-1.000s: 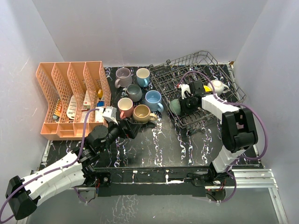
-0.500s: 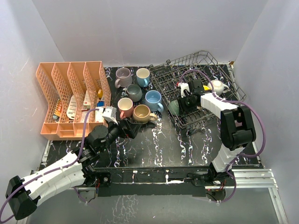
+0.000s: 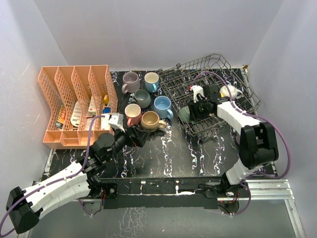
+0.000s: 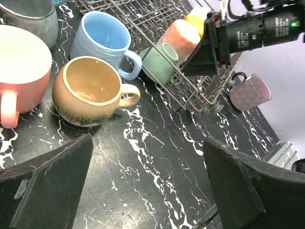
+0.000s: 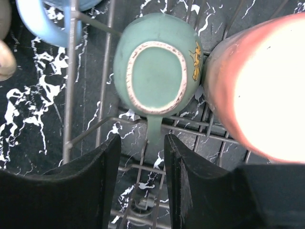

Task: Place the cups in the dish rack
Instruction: Turn the cup upside down in the dish rack, then pick up the cup at the center of the board.

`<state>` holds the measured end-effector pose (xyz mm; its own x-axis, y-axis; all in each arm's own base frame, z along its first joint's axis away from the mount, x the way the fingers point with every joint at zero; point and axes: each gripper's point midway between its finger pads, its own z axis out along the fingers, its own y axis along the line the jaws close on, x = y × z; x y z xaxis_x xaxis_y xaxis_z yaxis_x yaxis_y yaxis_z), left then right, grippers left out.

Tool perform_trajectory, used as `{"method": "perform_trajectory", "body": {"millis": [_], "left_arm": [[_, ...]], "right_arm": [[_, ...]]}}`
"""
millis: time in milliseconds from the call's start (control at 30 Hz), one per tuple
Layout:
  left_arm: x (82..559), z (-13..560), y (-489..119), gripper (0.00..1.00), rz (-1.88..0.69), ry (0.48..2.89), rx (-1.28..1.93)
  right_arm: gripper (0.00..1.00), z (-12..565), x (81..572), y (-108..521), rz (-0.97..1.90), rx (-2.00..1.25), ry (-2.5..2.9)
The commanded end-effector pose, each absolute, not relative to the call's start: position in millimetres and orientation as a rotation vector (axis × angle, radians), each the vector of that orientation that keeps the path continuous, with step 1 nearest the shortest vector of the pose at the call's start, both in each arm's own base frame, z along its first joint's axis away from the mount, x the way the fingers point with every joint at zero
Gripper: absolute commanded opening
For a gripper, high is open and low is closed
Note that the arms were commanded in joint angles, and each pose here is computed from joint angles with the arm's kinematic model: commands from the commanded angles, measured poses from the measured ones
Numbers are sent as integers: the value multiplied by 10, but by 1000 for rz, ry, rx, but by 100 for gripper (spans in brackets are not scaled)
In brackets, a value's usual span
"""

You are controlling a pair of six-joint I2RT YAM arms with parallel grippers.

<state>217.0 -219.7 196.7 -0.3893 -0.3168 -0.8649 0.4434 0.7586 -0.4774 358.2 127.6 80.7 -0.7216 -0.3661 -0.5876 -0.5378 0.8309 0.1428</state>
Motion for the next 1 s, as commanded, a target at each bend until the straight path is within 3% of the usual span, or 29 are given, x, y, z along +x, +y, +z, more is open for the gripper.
{"method": "perform_trajectory", "body": {"millis": [0, 300, 667, 967], "left_arm": [[2175, 2160, -2236, 97, -860, 1743, 86], [2183, 2421, -2332, 97, -964, 1723, 7], [2487, 3568, -2662, 97, -1111, 1901, -490], [2464, 4500, -3076, 97, -1333, 1893, -519]], "right_arm": [[45, 1170, 3577, 1324, 416, -734, 2299], [46, 1583, 3310, 1337, 548, -822, 2106], [47, 2085, 3015, 1047, 689, -729, 1871], [47, 2210, 3007, 672, 669, -584, 1853]]}}
